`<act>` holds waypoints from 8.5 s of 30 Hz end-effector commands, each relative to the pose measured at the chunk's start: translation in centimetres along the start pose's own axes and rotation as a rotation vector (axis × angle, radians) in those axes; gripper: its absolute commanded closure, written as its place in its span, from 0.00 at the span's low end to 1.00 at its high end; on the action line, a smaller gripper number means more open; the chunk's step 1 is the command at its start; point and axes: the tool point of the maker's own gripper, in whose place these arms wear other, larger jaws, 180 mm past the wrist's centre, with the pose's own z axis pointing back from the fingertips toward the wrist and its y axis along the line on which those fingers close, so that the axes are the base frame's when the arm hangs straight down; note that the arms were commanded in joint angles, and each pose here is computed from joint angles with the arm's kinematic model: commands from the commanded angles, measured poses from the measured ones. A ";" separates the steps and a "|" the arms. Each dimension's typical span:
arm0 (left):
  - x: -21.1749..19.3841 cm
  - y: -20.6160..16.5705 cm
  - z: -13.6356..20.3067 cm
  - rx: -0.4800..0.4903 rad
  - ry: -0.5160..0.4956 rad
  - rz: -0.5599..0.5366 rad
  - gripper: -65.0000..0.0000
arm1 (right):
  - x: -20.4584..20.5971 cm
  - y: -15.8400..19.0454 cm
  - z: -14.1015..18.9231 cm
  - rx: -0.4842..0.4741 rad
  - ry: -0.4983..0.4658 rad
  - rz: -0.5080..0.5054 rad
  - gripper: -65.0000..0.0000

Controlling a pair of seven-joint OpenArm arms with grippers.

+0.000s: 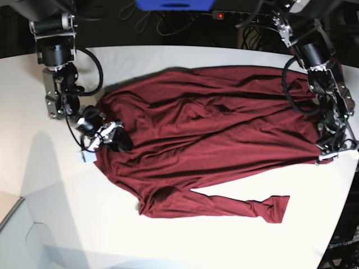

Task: Layout the t-shirt on the table in an organized manner, then fold the t-shirt properly
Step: 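Lower the left gripper onto the shirt side edge and grasp it, then drag the shirt side edge with the left gripper toward the hem, then grasp the shirt side with the left gripper and pull it outward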

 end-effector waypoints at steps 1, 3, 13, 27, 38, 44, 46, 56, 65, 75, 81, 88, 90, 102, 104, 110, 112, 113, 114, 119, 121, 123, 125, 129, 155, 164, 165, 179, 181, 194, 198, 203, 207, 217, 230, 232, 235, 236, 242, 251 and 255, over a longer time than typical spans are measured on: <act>3.3 -1.6 0.1 -0.038 -0.083 -0.007 1.00 | 0.0 -0.6 0.2 -0.020 0.031 0.024 0.66; 3.8 -2.2 0.0 -0.048 -0.088 -0.003 1.00 | 0.0 -0.6 0.2 -0.020 0.031 0.024 0.66; 5.8 -4.8 -0.6 -0.092 -0.123 0.026 0.97 | -0.1 -0.6 0.3 -0.021 0.034 0.024 0.66; 2.5 -4.6 -2.0 -0.077 -0.032 -0.021 0.71 | -0.1 -0.6 0.3 -0.021 0.034 0.024 0.66; 2.5 -3.4 -5.1 -0.009 -0.071 0.034 0.71 | -0.1 -0.6 0.3 -0.021 0.034 0.024 0.66; 2.2 -2.7 -6.9 0.055 -0.082 -0.011 0.71 | -0.1 -0.6 0.3 -0.021 0.034 0.024 0.66; 2.4 -2.9 -6.9 0.055 -0.097 -0.031 0.71 | -0.1 -0.6 0.3 -0.021 0.034 0.024 0.66; 1.5 -4.2 -7.1 0.032 -0.081 -0.120 0.80 | -0.1 -0.6 0.3 -0.021 0.034 0.024 0.66; 1.7 -4.6 -7.0 0.024 -0.087 -0.117 1.00 | -0.1 -0.6 0.3 -0.021 0.034 0.024 0.66; 10.5 -10.5 -6.6 -0.069 -0.251 -0.090 1.00 | 0.0 -1.0 0.5 -0.028 0.036 0.029 0.66; 15.0 -14.7 -5.9 -0.133 -0.329 -0.045 1.00 | 0.1 -1.6 1.0 -0.040 0.042 0.039 0.66; 15.8 -17.0 -6.8 -0.151 -0.300 0.001 0.99 | -0.4 -1.7 2.0 -0.047 0.046 0.058 0.67; 15.5 -17.1 -7.4 -0.141 -0.295 0.014 0.99 | 0.1 -1.5 2.2 -0.042 0.036 0.076 0.67; 12.5 -20.2 -7.9 -0.176 -0.394 -0.277 0.77 | -0.5 -1.7 3.4 -0.050 0.048 0.097 0.67; 12.3 -20.1 -7.9 -0.176 -0.394 -0.283 0.62 | -0.9 -1.7 3.5 -0.051 0.054 0.093 0.67; 11.9 -18.2 -8.1 -0.150 -0.388 -0.302 0.49 | -1.0 -1.7 3.5 -0.052 0.055 0.092 0.67; 12.0 -16.6 -8.0 -0.136 -0.394 -0.317 0.49 | -0.8 -1.7 3.5 -0.051 0.051 0.094 0.67; 11.5 -15.7 -7.9 -0.132 -0.394 -0.331 0.49 | -0.7 -1.7 3.4 -0.051 0.049 0.095 0.67; 10.7 -14.9 -7.8 -0.129 -0.387 -0.345 0.49 | -0.6 -1.7 3.4 -0.051 0.047 0.095 0.67; 7.6 -9.3 -6.7 -0.095 -0.325 -0.370 0.49 | -0.5 -1.6 3.3 -0.048 0.041 0.095 0.67; 7.1 -6.2 -5.7 -0.067 -0.302 -0.301 0.49 | -0.5 -1.5 3.2 -0.046 0.040 0.093 0.67; 5.9 -3.4 -4.8 -0.036 -0.261 -0.259 0.49 | -0.5 -1.4 3.2 -0.044 0.038 0.092 0.67; 5.3 -0.9 -3.9 -0.004 -0.243 -0.242 0.49 | -0.5 -1.4 3.1 -0.043 0.037 0.091 0.67; 3.6 2.7 -3.1 0.053 -0.207 -0.234 0.49 | -0.6 -0.9 2.8 -0.035 0.034 0.084 0.67; 0.2 6.4 -3.6 0.130 -0.109 -0.220 1.00 | -0.7 -1.0 2.9 -0.037 0.036 0.083 0.67; 3.5 9.0 2.6 0.129 -0.268 -0.214 1.00 | -0.7 -1.0 2.9 -0.036 0.035 0.083 0.67; 4.1 9.3 3.3 0.133 -0.287 -0.212 1.00 | -0.6 -1.0 2.9 -0.036 0.033 0.083 0.67; 3.2 16.5 7.9 0.267 -0.270 -0.237 1.00 | -0.7 -1.1 2.9 -0.038 0.035 0.083 0.67; 3.1 17.4 8.4 0.288 -0.270 -0.228 1.00 | -0.7 -1.1 2.9 -0.038 0.035 0.083 0.67; 2.0 17.3 8.1 0.293 -0.256 -0.185 0.99 | 1.0 -0.1 3.0 -0.020 0.000 0.123 0.67; 1.2 16.9 7.3 0.289 -0.187 -0.155 0.92 | 2.7 0.0 4.1 -0.032 -0.056 0.140 0.66; 1.0 16.4 7.1 0.280 -0.171 -0.146 0.84 | 1.7 -0.8 4.2 -0.053 -0.043 0.110 0.66; 1.4 15.2 7.0 0.258 -0.193 -0.130 0.85 | 0.5 -2.1 4.3 -0.077 -0.015 0.074 0.66; 3.3 12.3 7.5 0.196 -0.259 -0.137 0.84 | 2.1 -6.9 7.1 -0.198 -0.081 0.003 0.66; 6.1 8.1 7.8 0.115 -0.357 -0.108 0.84 | 2.9 -9.7 10.3 -0.281 -0.124 -0.019 0.66; 6.5 7.2 7.5 0.102 -0.372 -0.089 0.84 | 3.0 -9.7 10.4 -0.282 -0.125 -0.017 0.66; 7.1 5.9 6.9 0.080 -0.387 -0.066 0.84 | 3.4 -9.7 10.3 -0.280 -0.132 -0.014 0.66; 7.1 5.4 6.7 0.070 -0.389 -0.053 0.84 | 3.5 -9.6 10.2 -0.279 -0.134 -0.013 0.66; 6.1 2.2 5.0 0.018 -0.315 0.021 0.84 | 4.6 -9.4 9.8 -0.269 -0.154 -0.004 0.66; 5.6 -2.0 3.6 -0.061 -0.246 0.100 0.84 | 8.1 -7.0 9.7 -0.225 -0.225 0.086 0.66; 3.5 -5.1 2.0 -0.106 -0.180 0.115 0.84 | 9.3 -5.9 9.7 -0.210 -0.253 0.117 0.67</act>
